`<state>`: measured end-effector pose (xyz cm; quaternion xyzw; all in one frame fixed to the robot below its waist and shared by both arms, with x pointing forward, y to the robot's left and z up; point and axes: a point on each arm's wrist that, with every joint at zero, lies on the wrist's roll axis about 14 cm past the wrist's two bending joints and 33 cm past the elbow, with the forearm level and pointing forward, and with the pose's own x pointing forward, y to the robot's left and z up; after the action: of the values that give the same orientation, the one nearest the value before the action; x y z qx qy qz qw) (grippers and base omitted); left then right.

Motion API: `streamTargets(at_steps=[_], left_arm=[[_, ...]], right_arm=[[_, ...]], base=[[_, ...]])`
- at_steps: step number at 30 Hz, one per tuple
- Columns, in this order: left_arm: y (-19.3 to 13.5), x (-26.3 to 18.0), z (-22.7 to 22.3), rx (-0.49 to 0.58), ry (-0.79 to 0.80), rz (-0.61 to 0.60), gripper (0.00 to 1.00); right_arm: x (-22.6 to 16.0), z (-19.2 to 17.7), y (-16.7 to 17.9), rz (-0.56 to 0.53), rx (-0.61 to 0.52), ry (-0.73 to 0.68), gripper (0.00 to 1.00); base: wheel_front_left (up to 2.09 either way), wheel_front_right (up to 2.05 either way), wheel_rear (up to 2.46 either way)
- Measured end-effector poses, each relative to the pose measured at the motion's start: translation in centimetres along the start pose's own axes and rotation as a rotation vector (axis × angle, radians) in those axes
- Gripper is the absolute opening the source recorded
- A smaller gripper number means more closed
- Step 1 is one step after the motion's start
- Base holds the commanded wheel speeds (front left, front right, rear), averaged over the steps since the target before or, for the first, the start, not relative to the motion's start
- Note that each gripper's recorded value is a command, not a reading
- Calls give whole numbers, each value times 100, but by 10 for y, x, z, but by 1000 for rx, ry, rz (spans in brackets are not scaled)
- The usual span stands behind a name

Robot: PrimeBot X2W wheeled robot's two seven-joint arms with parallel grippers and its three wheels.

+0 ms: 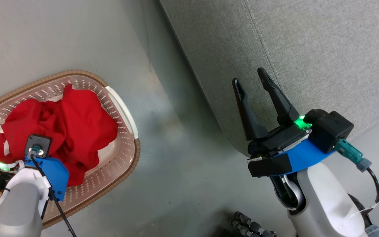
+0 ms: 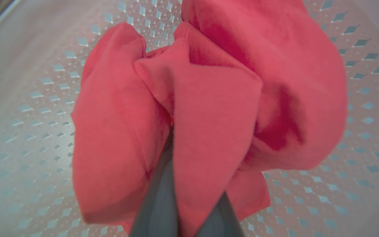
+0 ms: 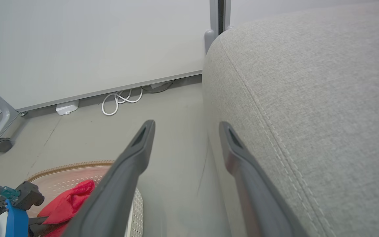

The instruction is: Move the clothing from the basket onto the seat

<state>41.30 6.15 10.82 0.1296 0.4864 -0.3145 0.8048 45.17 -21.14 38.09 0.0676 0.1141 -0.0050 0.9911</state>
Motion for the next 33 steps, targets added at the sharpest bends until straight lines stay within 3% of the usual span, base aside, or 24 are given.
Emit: streamTargets(at_steps=[15, 33], left_arm=[[-11, -41, 39, -48, -163, 23, 0], [-31, -169, 117, -77, -526, 108, 0]], right_arm=[[0, 31, 19, 58, -49, -81, 100], [-53, 73, 61, 151, -85, -190, 100]], base=[[0, 0, 0], [0, 0, 0]])
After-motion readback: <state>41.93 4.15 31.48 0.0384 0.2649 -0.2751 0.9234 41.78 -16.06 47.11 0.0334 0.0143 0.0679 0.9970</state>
